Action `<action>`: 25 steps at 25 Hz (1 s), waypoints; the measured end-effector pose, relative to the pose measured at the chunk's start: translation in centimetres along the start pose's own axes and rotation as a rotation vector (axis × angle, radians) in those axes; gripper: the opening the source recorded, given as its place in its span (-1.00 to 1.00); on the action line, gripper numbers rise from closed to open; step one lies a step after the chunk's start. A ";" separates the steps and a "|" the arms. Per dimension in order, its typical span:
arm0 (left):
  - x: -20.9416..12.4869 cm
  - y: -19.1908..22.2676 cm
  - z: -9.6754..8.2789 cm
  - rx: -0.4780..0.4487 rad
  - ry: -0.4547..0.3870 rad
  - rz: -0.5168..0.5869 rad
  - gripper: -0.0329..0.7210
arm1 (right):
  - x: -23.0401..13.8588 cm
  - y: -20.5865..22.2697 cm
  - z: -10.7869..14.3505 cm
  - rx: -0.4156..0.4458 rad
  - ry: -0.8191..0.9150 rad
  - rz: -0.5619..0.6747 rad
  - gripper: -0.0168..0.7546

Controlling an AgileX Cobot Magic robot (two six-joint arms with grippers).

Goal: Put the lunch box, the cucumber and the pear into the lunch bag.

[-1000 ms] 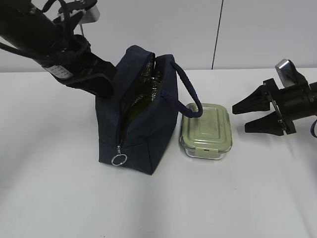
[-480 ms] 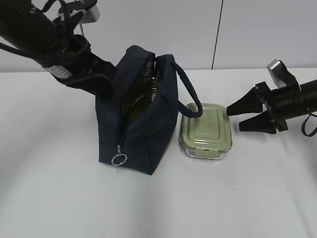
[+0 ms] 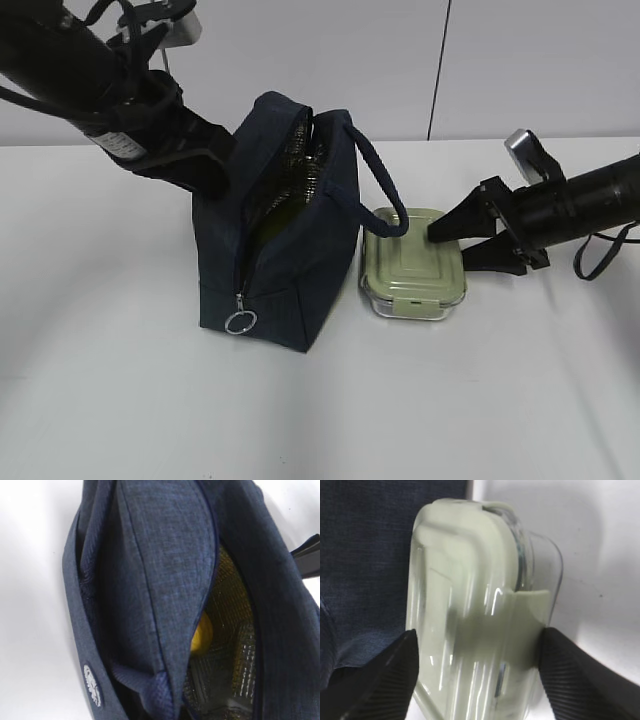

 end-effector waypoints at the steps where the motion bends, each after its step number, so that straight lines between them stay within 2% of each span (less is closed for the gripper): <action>1: 0.0 0.0 0.0 0.000 0.000 0.000 -0.91 | 0.0 0.1 -0.1 0.001 0.001 0.003 0.53; 10: 0.0 0.0 0.0 0.001 0.001 0.000 -0.91 | -0.7 1.0 -0.9 -0.014 -0.006 0.036 0.49; 12: 0.0 0.0 0.0 0.001 0.001 0.000 -0.91 | -0.8 1.0 -1.0 -0.015 -0.009 0.043 0.34; 13: 0.0 0.0 0.0 0.001 0.001 0.000 -0.91 | -0.8 0.9 -0.9 -0.008 -0.010 0.048 0.15; 15: 0.0 0.0 0.0 0.001 0.001 0.000 -0.91 | -0.9 0.9 -0.7 -0.001 -0.007 0.052 -0.05; 16: 0.0 0.0 0.0 0.001 0.001 0.000 -0.91 | -0.9 0.9 -0.7 0.000 -0.005 0.054 -0.09; 25: 0.0 0.0 0.0 0.001 0.001 0.000 -0.91 | -1.0 0.0 -0.7 -0.027 -0.024 0.073 -0.09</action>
Point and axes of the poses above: a point on each arm's last joint axis where the gripper is mounted, y pointing out along that axis toward the gripper, z along the wrist's bending axis when the last joint is at zero, x = y × z, the point moved 5 cm from there along y, pointing out along that axis toward the gripper, and after that the axes turned 2 degrees about -y, right-handed, at the moved point
